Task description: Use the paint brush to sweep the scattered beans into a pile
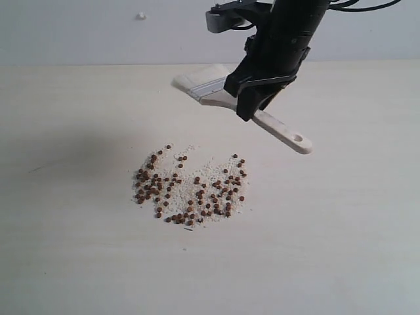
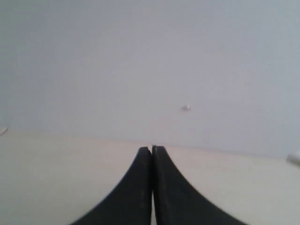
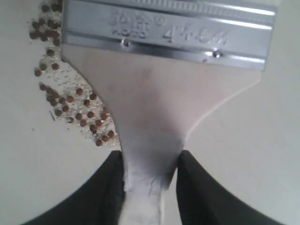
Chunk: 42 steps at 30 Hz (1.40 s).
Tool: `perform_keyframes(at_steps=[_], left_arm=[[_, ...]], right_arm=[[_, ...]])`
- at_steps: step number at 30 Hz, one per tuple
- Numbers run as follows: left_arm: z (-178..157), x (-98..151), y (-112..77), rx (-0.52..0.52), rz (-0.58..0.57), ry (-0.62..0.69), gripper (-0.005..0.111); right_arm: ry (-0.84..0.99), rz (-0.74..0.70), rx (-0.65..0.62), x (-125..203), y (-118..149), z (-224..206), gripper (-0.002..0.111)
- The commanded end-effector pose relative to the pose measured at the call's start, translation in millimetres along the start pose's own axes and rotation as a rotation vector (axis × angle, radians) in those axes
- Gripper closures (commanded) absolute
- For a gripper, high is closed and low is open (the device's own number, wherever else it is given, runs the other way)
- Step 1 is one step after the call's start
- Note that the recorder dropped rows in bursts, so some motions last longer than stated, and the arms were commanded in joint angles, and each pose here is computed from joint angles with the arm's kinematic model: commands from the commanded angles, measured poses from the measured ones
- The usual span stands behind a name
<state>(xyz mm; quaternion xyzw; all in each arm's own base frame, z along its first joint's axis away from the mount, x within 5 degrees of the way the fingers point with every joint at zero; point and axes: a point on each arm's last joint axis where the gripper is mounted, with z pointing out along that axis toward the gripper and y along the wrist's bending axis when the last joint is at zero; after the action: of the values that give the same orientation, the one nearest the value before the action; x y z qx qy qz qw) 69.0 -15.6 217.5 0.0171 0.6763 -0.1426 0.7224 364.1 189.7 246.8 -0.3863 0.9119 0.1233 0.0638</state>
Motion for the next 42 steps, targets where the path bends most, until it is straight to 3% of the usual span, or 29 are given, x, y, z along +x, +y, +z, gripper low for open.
perform_keyframes(at_steps=[1,6,10,14,19,23,27,29,31,34,42], left_arm=[[-4.4,-24.9,-7.2,0.072,0.053,-0.279,0.107],[-10.1,-34.9,-24.5,0.215,0.308,-0.437,0.107],[-3.3,-43.9,-35.5,0.3,0.424,-0.454,0.107],[24.5,-68.7,-44.7,0.333,0.583,-0.413,0.107],[81.0,-96.4,-67.8,0.536,0.931,-0.386,0.105],[135.2,-115.8,-79.4,0.672,1.13,-0.376,0.083],[185.5,-116.9,-79.6,0.691,1.247,-0.312,0.041],[204.8,-114.0,-81.7,0.681,1.366,-0.278,0.03],[221.6,-107.9,-84.3,0.663,1.561,-0.22,0.029],[237.3,-98.2,-91.1,0.658,1.724,-0.139,0.029],[253.0,-73.3,-105.8,0.737,1.927,-0.158,0.029]], right_arm=[[-0.077,-0.067,-0.082,-4.6,12.5,-9.8,0.108],[-0.145,-0.137,-0.147,-7.4,22.3,-19.8,0.108],[-0.21,-0.162,-0.195,-8.7,31.5,-33.2,0.108],[-0.263,-0.157,-0.203,-10.1,37.8,-50.0,0.108],[-0.282,-0.139,-0.175,-13.9,37.1,-59.5,0.108],[-0.265,-0.155,-0.127,-18.7,30.3,-56.8,0.108],[-0.262,-0.173,-0.087,-28.2,22.5,-53.2,0.108],[-0.274,-0.184,-0.07,-36.5,18.5,-52.8,0.108],[-0.295,-0.194,-0.054,-46.3,14.5,-53.2,0.108],[-0.332,-0.209,-0.029,-61.0,7.8,-54.4,0.108],[-0.42,-0.118,-0.125,-77.4,-12.2,-48.5,0.108]])
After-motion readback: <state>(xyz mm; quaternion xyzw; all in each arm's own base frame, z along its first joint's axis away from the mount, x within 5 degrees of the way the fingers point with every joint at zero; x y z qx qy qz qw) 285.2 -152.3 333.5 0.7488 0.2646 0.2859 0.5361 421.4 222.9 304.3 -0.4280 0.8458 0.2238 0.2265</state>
